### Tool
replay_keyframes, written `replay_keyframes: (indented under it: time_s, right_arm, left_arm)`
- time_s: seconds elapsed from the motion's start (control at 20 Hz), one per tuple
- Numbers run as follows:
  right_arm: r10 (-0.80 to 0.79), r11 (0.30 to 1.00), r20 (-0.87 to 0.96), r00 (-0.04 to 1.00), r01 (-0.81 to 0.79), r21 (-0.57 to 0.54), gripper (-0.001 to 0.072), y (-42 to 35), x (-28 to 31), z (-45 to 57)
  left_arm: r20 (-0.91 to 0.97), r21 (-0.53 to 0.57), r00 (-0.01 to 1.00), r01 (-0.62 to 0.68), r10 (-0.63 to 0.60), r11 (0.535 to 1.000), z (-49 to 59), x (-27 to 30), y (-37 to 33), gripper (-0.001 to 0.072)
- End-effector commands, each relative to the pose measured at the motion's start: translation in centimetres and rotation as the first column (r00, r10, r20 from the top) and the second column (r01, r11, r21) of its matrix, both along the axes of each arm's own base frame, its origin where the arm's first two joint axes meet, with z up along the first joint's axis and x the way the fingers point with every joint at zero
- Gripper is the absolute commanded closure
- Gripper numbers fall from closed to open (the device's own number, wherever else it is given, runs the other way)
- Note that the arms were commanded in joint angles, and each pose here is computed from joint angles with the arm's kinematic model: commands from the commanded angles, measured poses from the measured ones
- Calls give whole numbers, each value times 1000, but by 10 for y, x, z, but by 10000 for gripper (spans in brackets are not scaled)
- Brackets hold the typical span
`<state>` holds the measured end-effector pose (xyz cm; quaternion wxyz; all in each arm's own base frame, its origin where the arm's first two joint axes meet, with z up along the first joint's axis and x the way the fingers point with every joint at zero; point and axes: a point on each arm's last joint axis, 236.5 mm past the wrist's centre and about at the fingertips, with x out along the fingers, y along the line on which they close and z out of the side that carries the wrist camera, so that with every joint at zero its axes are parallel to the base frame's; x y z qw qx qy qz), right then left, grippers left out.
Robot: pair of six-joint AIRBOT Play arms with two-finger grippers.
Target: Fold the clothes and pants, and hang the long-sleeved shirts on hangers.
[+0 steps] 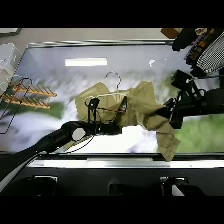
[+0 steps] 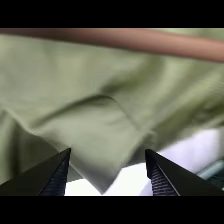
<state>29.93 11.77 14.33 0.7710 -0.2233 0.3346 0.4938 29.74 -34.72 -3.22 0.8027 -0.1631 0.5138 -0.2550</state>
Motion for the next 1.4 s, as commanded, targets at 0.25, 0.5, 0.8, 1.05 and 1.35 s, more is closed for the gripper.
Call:
replay_keyframes:
  time_s: [0.25, 0.5, 0.8, 1.05, 1.35]
  right_arm:
    - [-21, 1000, 15, 1000, 21, 2, 689, -1, 5, 2]
    - [-48, 999, -8, 999, 48, 11, 689, -2, 5, 1]
    - [-48, 999, -7, 999, 49, 9, 689, -2, 5, 1]
    - [-49, 999, -7, 999, 49, 9, 689, -2, 6, 1]
    - [-49, 999, -7, 999, 49, 8, 688, -2, 6, 1]
  left_arm:
    - [13, 97, 997, -77, 76, 992, -6, 4, 20, 204]
    - [-61, 70, 980, -184, 188, 980, -22, 7, 19, 204]
    - [-127, 13, 948, -291, 290, 957, -4, 6, 22, 214]
    - [-151, 9, 930, -338, 336, 941, -6, 8, 24, 215]
    - [-175, -23, 913, -377, 368, 926, 4, 8, 23, 251]
